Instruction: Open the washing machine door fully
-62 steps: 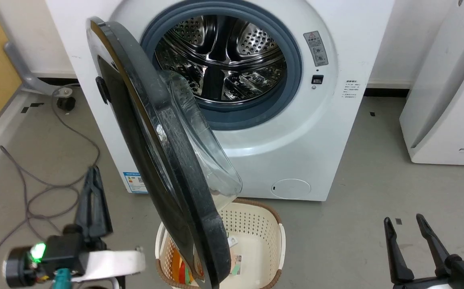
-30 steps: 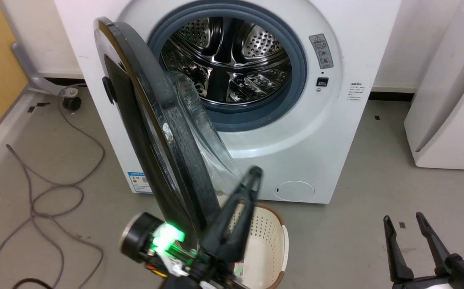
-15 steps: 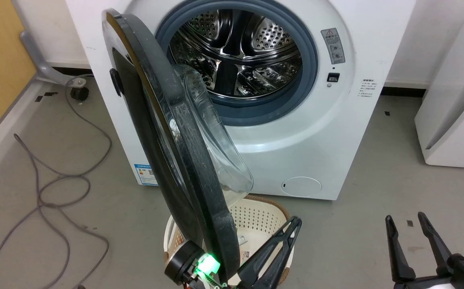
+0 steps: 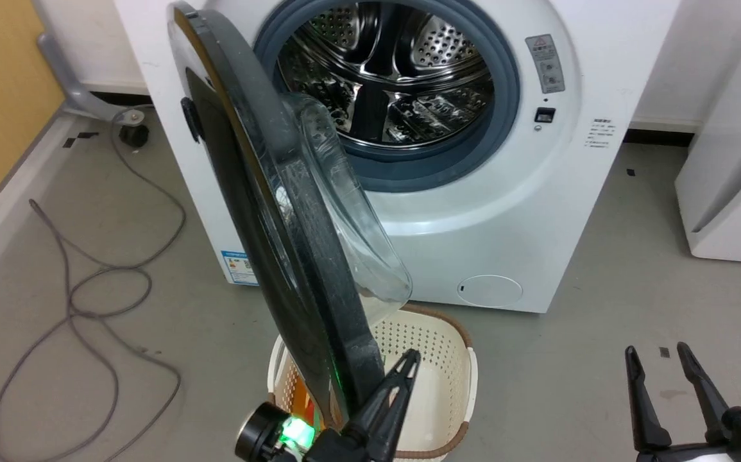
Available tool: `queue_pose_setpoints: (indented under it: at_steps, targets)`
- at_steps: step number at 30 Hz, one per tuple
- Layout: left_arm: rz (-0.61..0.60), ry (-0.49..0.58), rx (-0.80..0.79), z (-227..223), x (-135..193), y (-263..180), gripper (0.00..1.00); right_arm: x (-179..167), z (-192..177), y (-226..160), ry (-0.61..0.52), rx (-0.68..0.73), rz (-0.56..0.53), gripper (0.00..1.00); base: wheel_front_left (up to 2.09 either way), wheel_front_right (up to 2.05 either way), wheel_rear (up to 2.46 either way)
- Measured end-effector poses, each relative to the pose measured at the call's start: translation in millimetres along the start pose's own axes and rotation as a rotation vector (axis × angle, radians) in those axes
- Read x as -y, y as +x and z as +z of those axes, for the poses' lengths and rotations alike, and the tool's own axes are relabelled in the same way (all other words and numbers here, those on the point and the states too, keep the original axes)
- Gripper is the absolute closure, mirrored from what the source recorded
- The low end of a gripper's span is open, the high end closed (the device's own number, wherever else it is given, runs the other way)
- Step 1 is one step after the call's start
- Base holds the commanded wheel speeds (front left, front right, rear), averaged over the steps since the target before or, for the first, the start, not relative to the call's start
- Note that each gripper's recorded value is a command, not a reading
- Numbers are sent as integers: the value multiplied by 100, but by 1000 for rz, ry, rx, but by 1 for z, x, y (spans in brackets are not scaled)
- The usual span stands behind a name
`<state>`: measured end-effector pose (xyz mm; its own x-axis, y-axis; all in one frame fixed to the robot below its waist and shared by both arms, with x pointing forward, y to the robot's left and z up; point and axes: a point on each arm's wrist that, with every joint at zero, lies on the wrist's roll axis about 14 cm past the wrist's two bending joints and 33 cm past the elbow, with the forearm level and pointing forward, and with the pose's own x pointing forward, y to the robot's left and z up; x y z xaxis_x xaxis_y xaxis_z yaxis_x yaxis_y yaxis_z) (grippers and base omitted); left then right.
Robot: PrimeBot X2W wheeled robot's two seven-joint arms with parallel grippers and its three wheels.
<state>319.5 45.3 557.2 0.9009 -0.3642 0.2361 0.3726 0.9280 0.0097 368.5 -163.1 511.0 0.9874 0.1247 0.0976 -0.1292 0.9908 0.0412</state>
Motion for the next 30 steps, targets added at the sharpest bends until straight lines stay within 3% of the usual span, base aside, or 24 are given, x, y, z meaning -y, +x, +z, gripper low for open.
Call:
queue_pose_setpoints:
  at_steps: [10,30]
  targets:
    - [103,2,-27,-6,-24,-14,100,-16,-4,14,3,-6,54,0,0,0,0]
    - [381,57,-47,0,-85,-65,100,-88,-17,46,37,-32,265,0,0,0,0]
